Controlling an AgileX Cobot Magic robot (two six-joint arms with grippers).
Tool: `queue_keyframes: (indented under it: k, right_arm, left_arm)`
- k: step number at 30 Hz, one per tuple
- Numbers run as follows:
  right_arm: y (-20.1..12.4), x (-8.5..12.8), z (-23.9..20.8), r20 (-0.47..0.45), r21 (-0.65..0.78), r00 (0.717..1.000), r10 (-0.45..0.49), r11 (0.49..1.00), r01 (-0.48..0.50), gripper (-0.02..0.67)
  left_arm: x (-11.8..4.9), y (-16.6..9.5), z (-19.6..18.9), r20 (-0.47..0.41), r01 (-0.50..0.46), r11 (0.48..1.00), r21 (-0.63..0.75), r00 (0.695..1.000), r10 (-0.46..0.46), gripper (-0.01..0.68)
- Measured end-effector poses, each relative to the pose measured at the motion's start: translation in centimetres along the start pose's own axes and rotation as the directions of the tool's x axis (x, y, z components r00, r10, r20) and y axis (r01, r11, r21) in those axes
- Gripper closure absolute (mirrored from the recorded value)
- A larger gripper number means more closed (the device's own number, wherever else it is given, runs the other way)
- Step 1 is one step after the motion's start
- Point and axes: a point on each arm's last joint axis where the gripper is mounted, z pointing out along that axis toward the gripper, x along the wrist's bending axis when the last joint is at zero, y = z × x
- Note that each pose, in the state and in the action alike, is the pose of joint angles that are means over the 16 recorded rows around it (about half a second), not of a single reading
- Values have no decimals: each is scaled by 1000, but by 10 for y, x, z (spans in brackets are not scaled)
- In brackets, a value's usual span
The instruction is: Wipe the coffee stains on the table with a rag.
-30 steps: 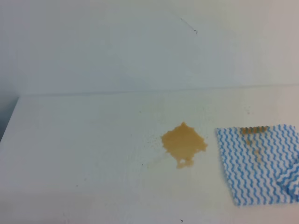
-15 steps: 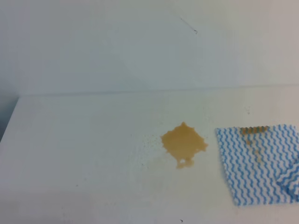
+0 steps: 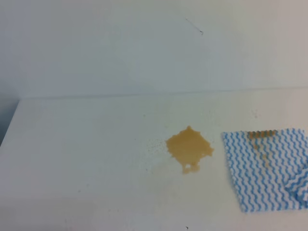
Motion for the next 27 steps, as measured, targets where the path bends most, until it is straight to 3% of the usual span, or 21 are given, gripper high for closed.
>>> queue_keyframes:
  k: [9,13,18,22,27]
  right_arm:
    - [9,2,0,-31,-84,992,123,989,-126,652]
    - [10,5,4,-15,7,990,144,990,-144,652]
    - [14,8,13,44,210,996,75,974,-82,652]
    - [20,8,26,104,425,994,-39,905,-9,652]
    - [28,10,58,115,679,976,-182,732,57,652]
  left_arm:
    - [0,0,0,1,0,1000,-3,1000,0,677]
    - [0,0,0,1,0,1000,-3,1000,0,677]
    - [0,0,-1,5,-1,1000,-8,1000,1,677]
    - [0,0,-1,8,-1,1000,-9,1000,2,677]
    - [-1,0,-1,13,-2,1000,-12,1000,2,677]
